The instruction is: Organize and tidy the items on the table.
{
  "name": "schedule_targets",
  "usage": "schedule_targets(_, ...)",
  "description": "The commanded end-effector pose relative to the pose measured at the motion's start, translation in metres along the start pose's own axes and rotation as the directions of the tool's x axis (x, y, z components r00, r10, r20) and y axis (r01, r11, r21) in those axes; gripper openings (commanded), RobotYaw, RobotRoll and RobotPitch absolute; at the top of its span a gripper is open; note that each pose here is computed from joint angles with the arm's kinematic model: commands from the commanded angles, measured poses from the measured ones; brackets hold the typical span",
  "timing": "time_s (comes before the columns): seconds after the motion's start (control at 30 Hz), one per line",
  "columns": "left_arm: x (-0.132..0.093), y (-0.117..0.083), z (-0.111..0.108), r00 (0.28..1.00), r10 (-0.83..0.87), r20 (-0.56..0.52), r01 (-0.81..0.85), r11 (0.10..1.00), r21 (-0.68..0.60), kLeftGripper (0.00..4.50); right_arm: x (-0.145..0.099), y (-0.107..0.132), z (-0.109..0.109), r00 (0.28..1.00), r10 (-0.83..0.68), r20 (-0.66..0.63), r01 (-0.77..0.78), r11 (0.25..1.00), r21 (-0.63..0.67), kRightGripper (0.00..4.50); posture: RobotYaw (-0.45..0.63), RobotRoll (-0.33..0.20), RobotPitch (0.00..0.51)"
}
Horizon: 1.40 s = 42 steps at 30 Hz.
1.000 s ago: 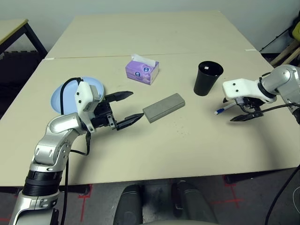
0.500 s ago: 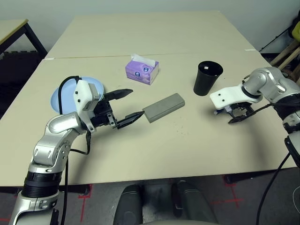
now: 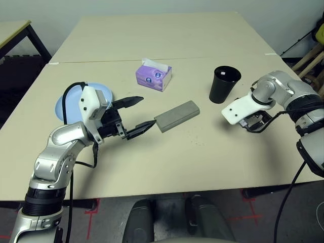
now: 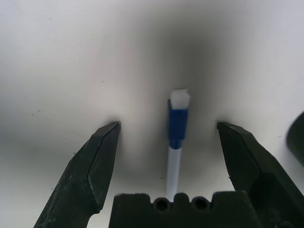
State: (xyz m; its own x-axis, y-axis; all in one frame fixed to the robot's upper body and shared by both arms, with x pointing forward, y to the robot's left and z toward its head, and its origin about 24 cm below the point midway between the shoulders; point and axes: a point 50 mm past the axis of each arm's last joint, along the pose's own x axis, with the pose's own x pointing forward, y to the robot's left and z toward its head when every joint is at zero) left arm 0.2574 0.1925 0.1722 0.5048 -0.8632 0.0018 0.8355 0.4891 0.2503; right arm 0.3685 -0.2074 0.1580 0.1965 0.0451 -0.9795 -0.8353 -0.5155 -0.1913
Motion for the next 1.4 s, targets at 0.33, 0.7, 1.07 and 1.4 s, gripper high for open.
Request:
schedule_targets(0.33, 0.001, -0.004, 0.005, 1.0, -0.018, 0.002, 0.018, 1.0, 0.005, 4.5, 0.007, 0.004, 0.002, 0.999, 0.05, 0.004, -0.05, 0.998, -0.031, 4.13, 0.09, 0.0, 0.122)
schedule_targets(0.7, 0.002, -0.003, 0.005, 1.0, -0.021, 0.001, 0.021, 1.0, 0.002, 4.5, 0.009, 0.013, -0.001, 0.997, 0.078, 0.027, -0.077, 0.997, -0.024, 0.32, 0.09, 0.0, 0.126)
schedule_targets(1.07, 0.006, -0.001, 0.005, 1.0, -0.023, 0.005, 0.023, 1.0, 0.005, 4.5, -0.017, 0.011, -0.001, 0.979, -0.016, 0.205, -0.005, 0.995, 0.104, 0.33, 0.07, 0.0, 0.124)
schedule_targets(1.4, 0.008, 0.001, 0.005, 1.0, -0.027, 0.01, 0.027, 1.0, 0.009, 4.5, -0.071, 0.003, 0.03, 0.756, -0.281, 0.591, 0.039, 0.921, 0.388, 0.33, 0.06, 0.0, 0.112)
